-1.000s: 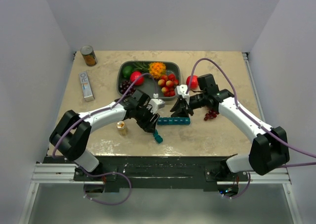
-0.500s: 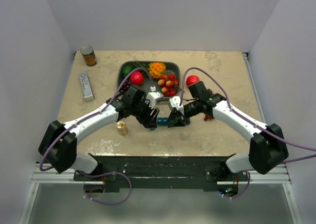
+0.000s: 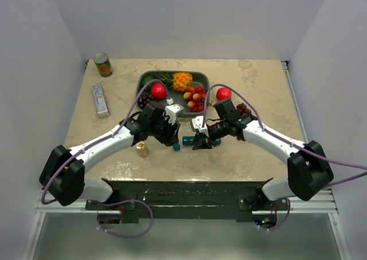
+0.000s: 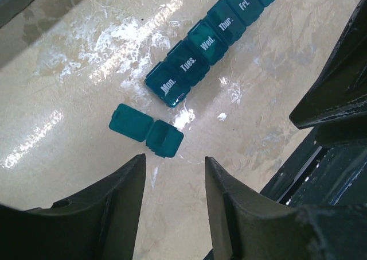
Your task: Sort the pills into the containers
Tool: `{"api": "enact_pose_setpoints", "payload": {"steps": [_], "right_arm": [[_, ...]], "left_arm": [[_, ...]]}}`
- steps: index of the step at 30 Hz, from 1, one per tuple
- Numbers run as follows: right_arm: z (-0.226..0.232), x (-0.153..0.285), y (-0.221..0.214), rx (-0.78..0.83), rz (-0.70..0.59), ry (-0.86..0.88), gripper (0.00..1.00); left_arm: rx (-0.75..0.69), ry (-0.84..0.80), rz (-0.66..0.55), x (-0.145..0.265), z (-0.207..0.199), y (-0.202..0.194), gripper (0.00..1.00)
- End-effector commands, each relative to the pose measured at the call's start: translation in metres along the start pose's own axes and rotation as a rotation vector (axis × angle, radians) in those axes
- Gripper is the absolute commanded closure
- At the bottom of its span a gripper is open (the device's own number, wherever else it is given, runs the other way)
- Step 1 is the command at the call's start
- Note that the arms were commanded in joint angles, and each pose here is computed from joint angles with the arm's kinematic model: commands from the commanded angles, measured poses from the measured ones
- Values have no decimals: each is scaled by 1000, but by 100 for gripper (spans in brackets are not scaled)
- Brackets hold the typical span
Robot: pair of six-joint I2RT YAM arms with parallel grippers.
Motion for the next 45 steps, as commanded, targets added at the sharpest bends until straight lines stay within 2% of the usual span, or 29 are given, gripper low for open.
{"api": "enact_pose_setpoints", "payload": {"steps": [1,11,15,19,24,30,36,40,43,45], "right_arm": [[-11,2,4,29,6,-41,70],[-14,5,3,21,21,-45,69],[-15,7,3,17,20,-48,69],[-16,7,2,15,19,-48,69],[-16,8,3,16,18,-49,69],[-17,9,3,11,16,-53,69],[-17,9,3,10,15,-52,69],[-17,10,3,8,14,-54,69],[-18,11,2,5,15,-58,69],[-19,13,4,11,13,-61,69]], "left_arm": [[-15,-56,-74,-7,-6,13,49],[-74,-58,15,-32,-1,5,50],[-86,-50,54,-38,-1,1,54],[-91,-59,80,-41,-3,-5,63],[-99,-46,124,-47,-4,-16,64],[-104,-21,117,-48,-1,-14,65],[-109,-21,130,-48,-3,-17,76],[-120,-13,144,-48,-4,-22,94],[-135,-3,154,-47,-7,-26,100],[-150,6,162,-46,-10,-29,100]]}}
Point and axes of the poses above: each gripper's point midway between its finger pads, its own x axis back along the fingers, its own z axis along the line the jaws close on, y = z × x, the point moved 2 cm from there along x, back along the fingers, and after that the axes turned 15 degrees about x, right-handed, at the moved point
